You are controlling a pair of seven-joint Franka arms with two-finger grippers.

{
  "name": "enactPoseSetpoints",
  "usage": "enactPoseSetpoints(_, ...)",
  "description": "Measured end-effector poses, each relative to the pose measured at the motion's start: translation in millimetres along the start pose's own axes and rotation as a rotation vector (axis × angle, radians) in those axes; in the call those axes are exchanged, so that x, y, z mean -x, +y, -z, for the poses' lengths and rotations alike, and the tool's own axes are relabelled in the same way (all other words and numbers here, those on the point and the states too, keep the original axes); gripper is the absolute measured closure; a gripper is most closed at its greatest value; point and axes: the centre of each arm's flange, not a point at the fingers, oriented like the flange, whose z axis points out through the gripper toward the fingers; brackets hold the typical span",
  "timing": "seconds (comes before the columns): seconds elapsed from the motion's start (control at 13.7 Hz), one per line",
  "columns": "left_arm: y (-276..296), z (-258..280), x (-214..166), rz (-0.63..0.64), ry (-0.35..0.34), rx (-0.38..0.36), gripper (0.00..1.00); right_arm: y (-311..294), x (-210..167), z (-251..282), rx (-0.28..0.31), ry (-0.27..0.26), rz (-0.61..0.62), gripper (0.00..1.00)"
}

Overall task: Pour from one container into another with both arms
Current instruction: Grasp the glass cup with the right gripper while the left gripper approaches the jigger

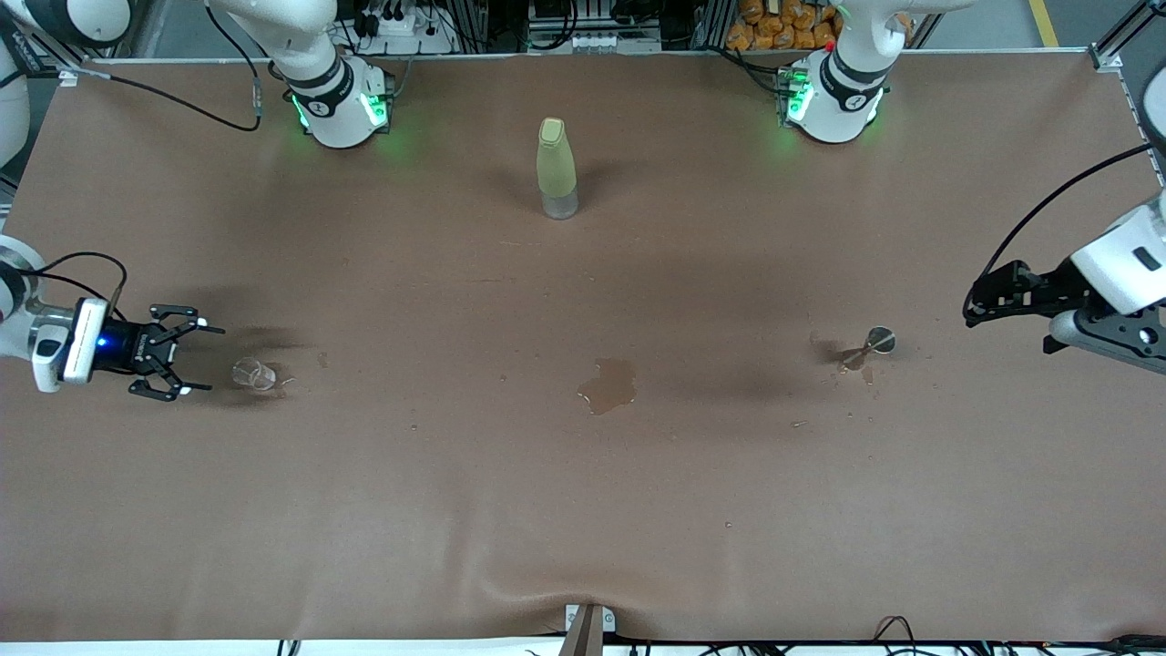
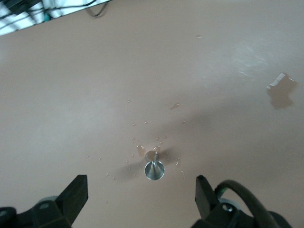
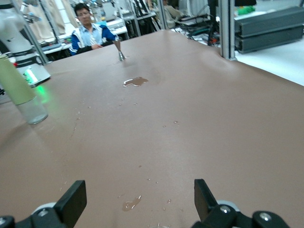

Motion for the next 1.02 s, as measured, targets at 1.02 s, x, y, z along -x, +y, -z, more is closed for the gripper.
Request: enactPoseSetpoints(1.02, -100, -113, 25, -0.885, 0.321, 0.395, 0.00, 12, 111, -39, 0.036, 0.140, 0.009, 0.00)
